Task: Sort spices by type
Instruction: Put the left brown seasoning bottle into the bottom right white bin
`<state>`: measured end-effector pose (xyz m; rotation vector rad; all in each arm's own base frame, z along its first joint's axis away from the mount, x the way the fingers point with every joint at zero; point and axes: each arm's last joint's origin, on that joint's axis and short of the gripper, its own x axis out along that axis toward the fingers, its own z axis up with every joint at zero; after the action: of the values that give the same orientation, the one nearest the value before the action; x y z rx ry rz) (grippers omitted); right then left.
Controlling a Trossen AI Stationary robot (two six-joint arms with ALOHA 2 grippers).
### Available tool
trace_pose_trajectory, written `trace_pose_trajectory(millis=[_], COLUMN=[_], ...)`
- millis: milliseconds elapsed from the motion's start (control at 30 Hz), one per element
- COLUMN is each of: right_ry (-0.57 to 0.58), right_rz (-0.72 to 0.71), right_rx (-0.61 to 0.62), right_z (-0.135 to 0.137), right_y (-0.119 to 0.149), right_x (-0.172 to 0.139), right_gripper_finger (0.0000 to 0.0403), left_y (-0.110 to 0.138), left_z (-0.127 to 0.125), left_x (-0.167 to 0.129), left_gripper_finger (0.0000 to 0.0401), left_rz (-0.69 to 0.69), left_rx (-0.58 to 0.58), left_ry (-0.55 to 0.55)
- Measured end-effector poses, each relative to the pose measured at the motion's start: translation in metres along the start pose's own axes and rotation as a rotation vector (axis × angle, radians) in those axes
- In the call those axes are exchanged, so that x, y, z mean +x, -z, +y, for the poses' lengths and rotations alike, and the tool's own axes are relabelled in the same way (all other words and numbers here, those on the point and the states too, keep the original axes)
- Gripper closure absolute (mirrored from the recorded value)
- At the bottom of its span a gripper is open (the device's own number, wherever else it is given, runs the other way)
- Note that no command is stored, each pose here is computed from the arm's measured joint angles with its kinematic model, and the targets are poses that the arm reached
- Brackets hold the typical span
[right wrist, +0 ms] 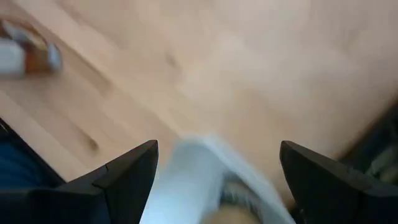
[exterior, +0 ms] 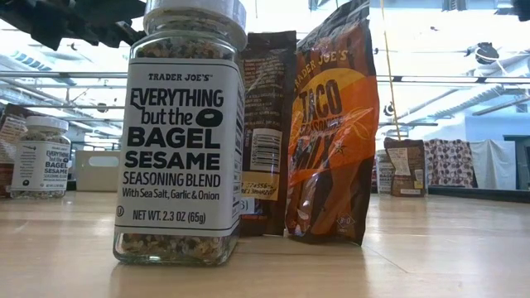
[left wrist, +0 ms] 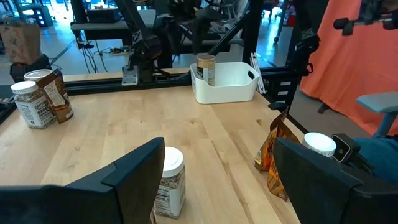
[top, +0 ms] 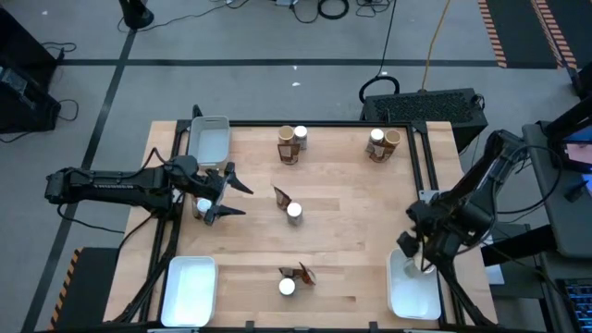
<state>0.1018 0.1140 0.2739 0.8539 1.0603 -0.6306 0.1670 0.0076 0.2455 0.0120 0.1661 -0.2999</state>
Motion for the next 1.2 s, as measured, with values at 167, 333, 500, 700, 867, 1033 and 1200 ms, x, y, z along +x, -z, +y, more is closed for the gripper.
trace_pose_trajectory(millis=[167, 333, 500, 700, 867, 1033, 1200], right_ry=[-0.057, -0.095, -0.140, -0.307, -0.453, -0.531, -0.498], right_rz=[-0.162, -0.327, -0.412, -0.617, -0.869, -1.029, -0.994], right_rx=[0.006, -0.040, -0.119, -0.364, -0.654, -0.729, -0.794], right_z=[0.004, 0.014, 0.029, 0.065, 0.101, 0.124, 0.130], right_y=[-0.019, -0.041, -0.067, -0.095, -0.108, -0.116, -0.125], right_x=[0.000, 0.004, 0.008, 0.004, -0.004, -0.001, 0.019], right_gripper_finger=[0.0083, 0.0083, 0.0083, 0.0083, 0.0083, 0.0083, 0.0083], left_y=[0.000, 0.000, 0.000, 0.000, 0.001, 0.000, -0.001], left_z=[0.000, 0.000, 0.000, 0.000, -0.001, -0.005, -0.012], left_x=[0.000, 0.000, 0.000, 0.000, 0.000, -0.001, -0.004], left_gripper_finger=[0.0100, 0.0100, 0.0100, 0.0100, 0.0100, 0.0100, 0.0100], left_rz=[0.000, -0.002, -0.002, 0.002, 0.015, 0.128, 0.284], left_rx=[0.000, 0.001, 0.001, -0.007, -0.059, -0.093, -0.122], left_ry=[0.000, 0.000, 0.000, 0.000, 0.006, -0.043, -0.204])
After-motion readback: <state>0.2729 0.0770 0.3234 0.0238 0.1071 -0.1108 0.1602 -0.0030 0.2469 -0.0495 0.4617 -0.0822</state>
